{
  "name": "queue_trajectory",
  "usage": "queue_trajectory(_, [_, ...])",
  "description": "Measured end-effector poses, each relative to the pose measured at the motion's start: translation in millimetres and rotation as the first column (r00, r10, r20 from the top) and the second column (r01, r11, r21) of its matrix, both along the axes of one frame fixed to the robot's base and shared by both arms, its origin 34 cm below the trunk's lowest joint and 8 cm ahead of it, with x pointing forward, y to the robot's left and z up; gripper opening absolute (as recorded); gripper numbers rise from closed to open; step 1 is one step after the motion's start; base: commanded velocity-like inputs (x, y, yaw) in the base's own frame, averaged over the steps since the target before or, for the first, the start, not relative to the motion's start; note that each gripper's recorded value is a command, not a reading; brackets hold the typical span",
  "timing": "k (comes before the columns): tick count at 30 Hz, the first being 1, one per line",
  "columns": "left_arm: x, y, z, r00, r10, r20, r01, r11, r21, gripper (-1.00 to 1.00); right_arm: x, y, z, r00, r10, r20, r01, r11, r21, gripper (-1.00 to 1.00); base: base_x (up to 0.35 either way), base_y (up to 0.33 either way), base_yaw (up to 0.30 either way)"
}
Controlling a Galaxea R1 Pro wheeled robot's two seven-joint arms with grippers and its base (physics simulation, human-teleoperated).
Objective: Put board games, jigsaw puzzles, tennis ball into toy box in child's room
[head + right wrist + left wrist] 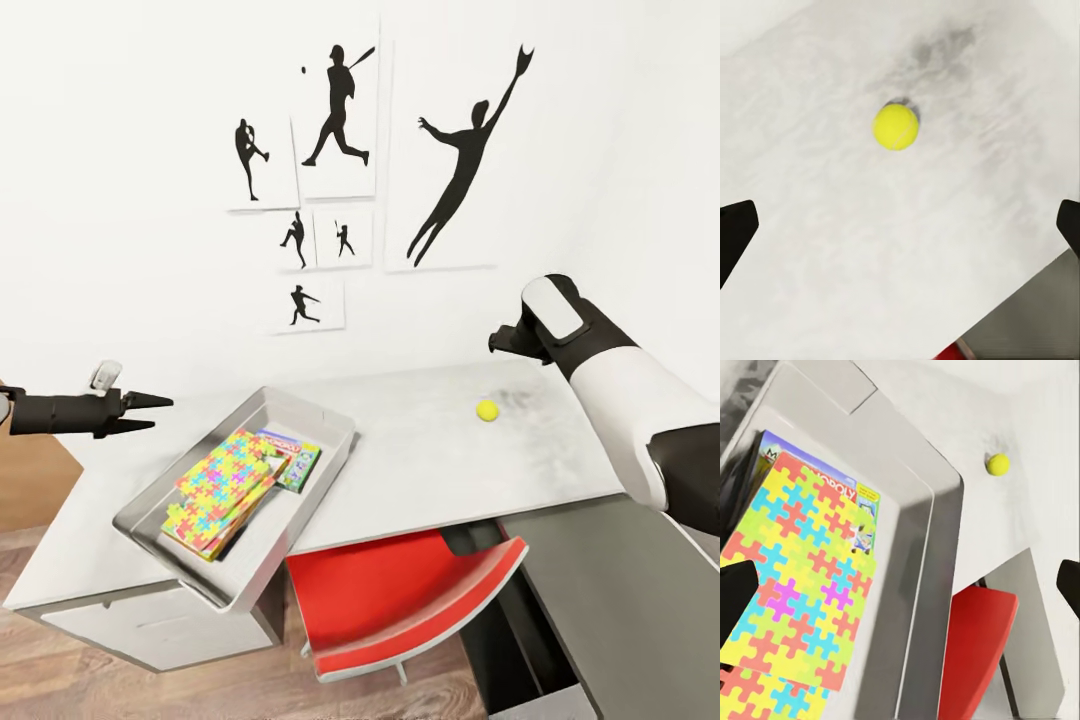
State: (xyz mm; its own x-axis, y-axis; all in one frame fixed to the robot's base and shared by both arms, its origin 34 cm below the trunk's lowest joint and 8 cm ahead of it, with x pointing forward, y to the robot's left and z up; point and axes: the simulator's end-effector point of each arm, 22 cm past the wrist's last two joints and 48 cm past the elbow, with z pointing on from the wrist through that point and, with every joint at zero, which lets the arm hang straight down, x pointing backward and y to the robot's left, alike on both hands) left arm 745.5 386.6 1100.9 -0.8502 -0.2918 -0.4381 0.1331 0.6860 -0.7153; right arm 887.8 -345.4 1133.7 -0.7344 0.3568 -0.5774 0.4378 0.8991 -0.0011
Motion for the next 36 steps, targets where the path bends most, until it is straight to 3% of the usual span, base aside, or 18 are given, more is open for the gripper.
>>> queue_trajectory(7, [-3.7, -15.0, 22.6, 0.997, -0.054, 0.048, 0.060, 0.991, -0.123, 1.00, 4.6, -1.3, -12.2, 1.000, -0.029, 0.011, 0.029, 1.000, 0.013, 1.00, 0.000, 0.000, 0.000])
queue_trajectory(10, [-5.2, -17.4, 26.7, 0.996, -0.067, 0.057, 0.074, 0.986, -0.151, 1.00, 8.8, 4.5, -15.7, 1.000, -0.016, 0.022, 0.015, 0.999, 0.033, 1.00, 0.000, 0.000, 0.000])
queue_trajectory(21, [-4.9, -18.0, 21.7, 0.996, -0.074, 0.050, 0.081, 0.982, -0.173, 1.00, 21.6, 18.1, -25.6, 0.998, 0.004, 0.059, -0.009, 0.997, 0.080, 1.00, 0.010, 0.000, 0.000])
queue_trajectory(36, [-2.0, -17.8, 6.8, 0.997, -0.074, 0.027, 0.077, 0.981, -0.177, 1.00, 26.1, 22.4, -44.3, 0.999, 0.006, 0.044, -0.010, 0.996, 0.086, 1.00, 0.077, 0.000, 0.000])
